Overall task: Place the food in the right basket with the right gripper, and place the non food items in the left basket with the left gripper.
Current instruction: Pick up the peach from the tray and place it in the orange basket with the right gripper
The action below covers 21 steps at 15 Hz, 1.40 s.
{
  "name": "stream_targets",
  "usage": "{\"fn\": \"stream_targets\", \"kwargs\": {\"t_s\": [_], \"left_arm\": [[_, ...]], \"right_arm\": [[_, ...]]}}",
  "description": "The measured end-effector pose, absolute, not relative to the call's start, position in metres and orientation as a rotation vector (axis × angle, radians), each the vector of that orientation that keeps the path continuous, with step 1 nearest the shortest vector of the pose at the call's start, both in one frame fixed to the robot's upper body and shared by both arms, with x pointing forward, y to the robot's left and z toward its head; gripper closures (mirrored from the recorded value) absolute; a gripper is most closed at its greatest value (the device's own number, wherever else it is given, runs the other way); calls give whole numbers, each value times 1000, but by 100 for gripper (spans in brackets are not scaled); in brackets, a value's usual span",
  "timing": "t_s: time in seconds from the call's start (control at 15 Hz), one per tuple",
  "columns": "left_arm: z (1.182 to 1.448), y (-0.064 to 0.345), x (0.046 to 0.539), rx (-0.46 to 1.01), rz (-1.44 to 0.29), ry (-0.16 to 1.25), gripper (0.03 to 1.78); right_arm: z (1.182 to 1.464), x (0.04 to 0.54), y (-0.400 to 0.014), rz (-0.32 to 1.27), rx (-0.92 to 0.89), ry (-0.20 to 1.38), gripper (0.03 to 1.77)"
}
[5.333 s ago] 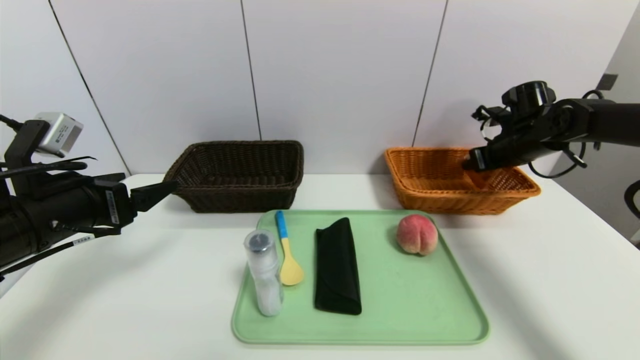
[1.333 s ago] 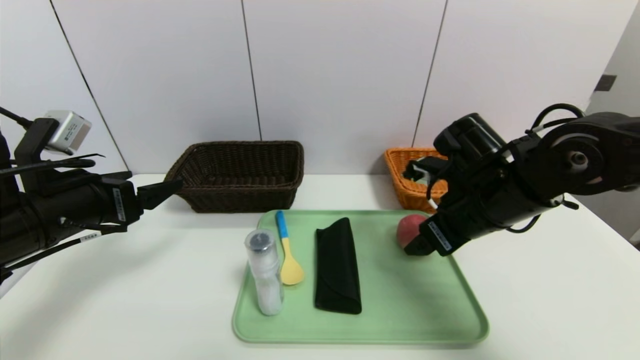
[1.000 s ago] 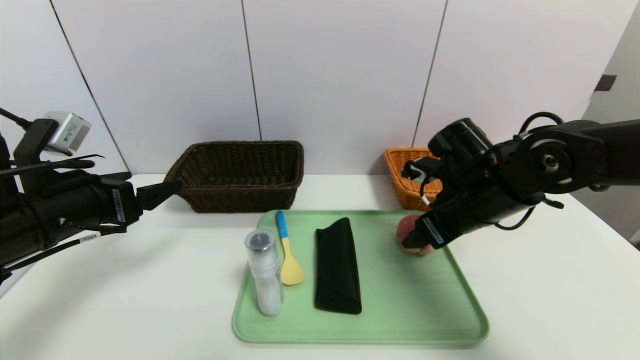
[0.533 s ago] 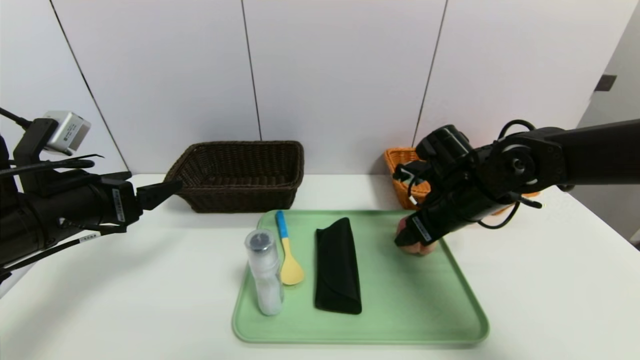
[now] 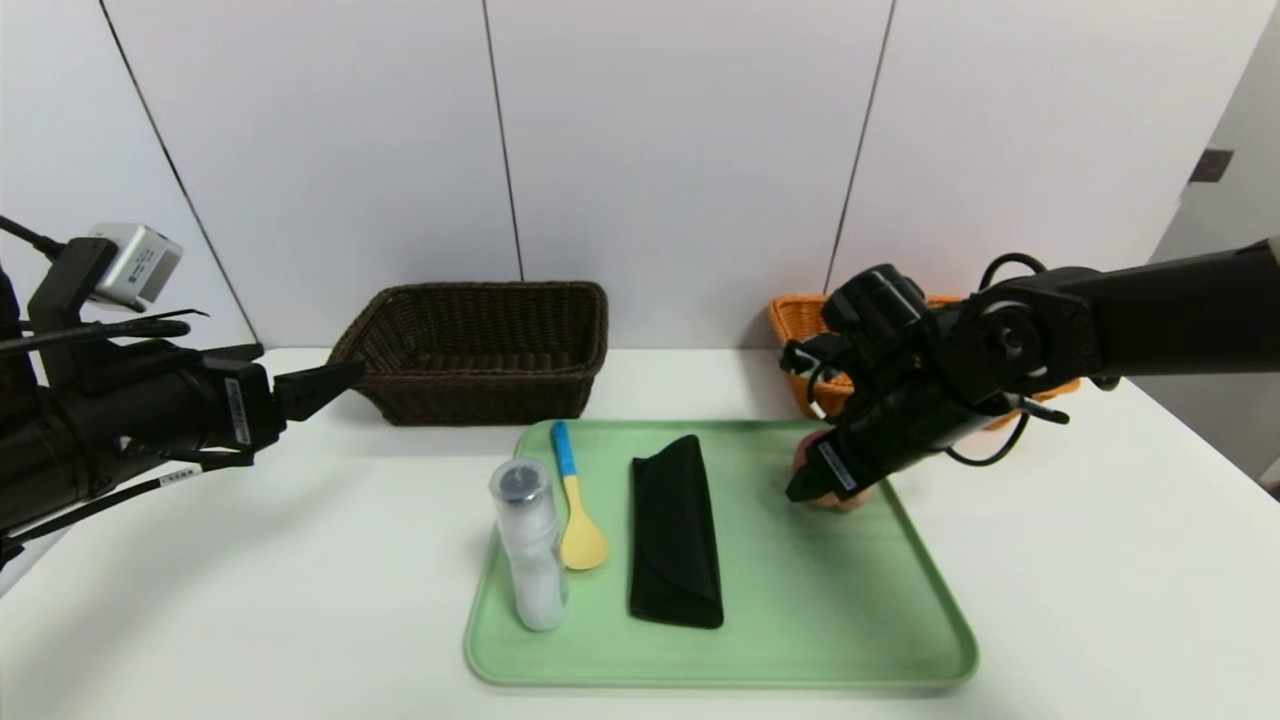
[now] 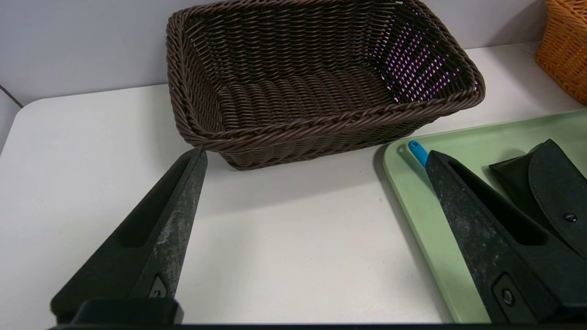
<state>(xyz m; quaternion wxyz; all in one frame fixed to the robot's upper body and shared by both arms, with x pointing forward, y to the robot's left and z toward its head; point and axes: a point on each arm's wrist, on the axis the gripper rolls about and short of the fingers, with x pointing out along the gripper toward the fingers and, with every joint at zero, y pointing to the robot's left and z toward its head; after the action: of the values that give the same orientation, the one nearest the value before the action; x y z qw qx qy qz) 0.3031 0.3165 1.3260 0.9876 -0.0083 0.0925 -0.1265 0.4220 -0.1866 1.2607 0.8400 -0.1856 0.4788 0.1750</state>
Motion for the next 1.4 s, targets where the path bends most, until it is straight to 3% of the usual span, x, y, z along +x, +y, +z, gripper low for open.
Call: {"fn": "stream_targets", "kwargs": {"t_s": [0.87, 1.13, 1.4], "left_arm": [[1326, 317, 303, -18, -252, 186, 12], [1326, 317, 303, -18, -252, 187, 12], [1326, 317, 303, -18, -252, 186, 12]], "right_arm": [[1259, 423, -185, 379, -388, 1017, 10], [1259, 427, -183, 382, -372, 944, 63], [1257, 426, -183, 383, -374, 948, 68]]}}
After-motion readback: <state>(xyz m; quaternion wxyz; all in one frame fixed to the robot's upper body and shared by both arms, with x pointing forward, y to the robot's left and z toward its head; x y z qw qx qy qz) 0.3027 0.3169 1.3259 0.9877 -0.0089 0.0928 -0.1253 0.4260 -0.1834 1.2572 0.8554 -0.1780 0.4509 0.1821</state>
